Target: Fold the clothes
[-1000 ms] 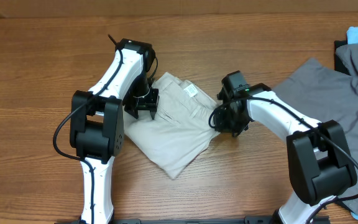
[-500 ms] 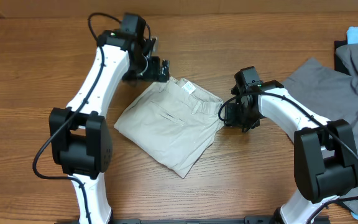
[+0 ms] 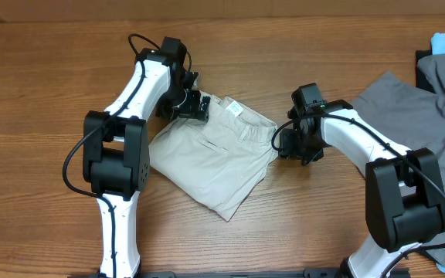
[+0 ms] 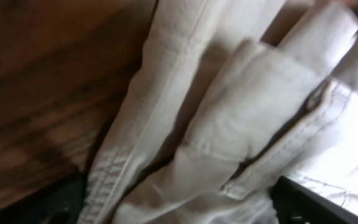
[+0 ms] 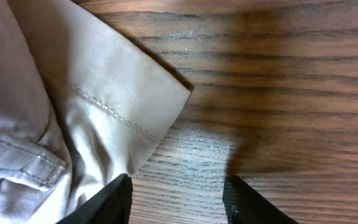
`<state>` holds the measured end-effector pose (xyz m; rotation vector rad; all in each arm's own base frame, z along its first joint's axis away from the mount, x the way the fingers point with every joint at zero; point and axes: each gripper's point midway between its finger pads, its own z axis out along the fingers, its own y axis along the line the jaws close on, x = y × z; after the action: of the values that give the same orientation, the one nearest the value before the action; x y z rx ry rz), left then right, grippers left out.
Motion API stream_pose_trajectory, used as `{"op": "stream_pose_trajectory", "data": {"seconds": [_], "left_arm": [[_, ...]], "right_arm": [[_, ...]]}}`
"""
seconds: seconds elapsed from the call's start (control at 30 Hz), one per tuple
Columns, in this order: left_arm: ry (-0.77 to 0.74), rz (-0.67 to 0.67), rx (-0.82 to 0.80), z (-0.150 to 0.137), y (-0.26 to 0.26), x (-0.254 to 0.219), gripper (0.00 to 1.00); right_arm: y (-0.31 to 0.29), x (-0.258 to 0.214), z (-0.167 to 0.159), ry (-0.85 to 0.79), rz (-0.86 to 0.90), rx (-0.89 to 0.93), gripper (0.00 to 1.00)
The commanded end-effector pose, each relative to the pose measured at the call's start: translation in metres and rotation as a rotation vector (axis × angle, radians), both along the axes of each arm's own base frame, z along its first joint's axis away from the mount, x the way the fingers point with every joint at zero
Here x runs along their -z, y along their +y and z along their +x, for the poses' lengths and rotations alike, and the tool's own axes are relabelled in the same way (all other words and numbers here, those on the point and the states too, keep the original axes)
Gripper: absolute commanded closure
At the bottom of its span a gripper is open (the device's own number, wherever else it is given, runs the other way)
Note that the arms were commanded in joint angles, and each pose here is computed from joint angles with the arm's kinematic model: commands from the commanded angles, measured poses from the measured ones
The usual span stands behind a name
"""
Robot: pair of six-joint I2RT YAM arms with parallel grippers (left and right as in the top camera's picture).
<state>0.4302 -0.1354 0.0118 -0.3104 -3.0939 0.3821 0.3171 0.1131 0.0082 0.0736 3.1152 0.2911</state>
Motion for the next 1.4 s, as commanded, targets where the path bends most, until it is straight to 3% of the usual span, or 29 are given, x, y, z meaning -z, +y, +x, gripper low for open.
{"op": "stream_pose_trajectory", "data": {"seconds": [0.0,0.1,0.17,0.2,0.23,0.33,0.6,0.7,0.8,0.97,1.13,1.37], "left_arm": [[0.081,-0.005,0.053,-0.018,-0.011,0.023,0.21],[0.099,-0.002,0.103,-0.027,-0.02,0.022,0.5],[0.108,-0.001,0.14,-0.033,-0.024,0.022,0.75],[0.118,0.002,0.145,-0.036,-0.024,0.021,0.94],[0.124,0.003,0.144,-0.037,-0.024,0.021,0.96],[0.14,0.008,0.072,-0.035,-0.011,0.017,0.96],[0.142,-0.016,-0.457,0.003,0.119,0.009,0.96],[0.133,-0.108,-0.699,0.011,0.184,0.005,0.96],[0.117,-0.22,-0.986,0.007,0.261,-0.001,0.96],[0.135,-0.28,-1.261,-0.013,0.327,-0.003,0.96],[0.107,-0.313,-1.372,-0.039,0.377,-0.007,0.96],[0.049,-0.153,-1.38,-0.072,0.413,-0.029,0.96]], "right_arm": [[0.001,-0.006,0.011,-0.028,0.002,0.006,0.49],[0.001,-0.006,0.01,-0.028,0.002,0.006,0.48],[0.001,-0.006,0.01,-0.027,0.001,0.006,0.48],[0.001,-0.006,0.01,-0.025,0.001,0.006,0.48],[0.001,-0.006,0.009,-0.024,0.001,0.006,0.48],[-0.003,-0.006,0.005,-0.004,-0.01,0.011,0.36],[-0.044,-0.025,0.01,0.053,-0.035,0.127,0.36],[-0.051,-0.026,0.011,0.059,-0.036,0.149,0.36],[-0.052,-0.026,0.011,0.058,-0.035,0.151,0.35],[-0.052,-0.026,0.011,0.058,-0.035,0.151,0.35],[-0.052,-0.026,0.011,0.059,-0.035,0.152,0.35],[-0.052,-0.026,0.011,0.058,-0.034,0.152,0.35]]}}
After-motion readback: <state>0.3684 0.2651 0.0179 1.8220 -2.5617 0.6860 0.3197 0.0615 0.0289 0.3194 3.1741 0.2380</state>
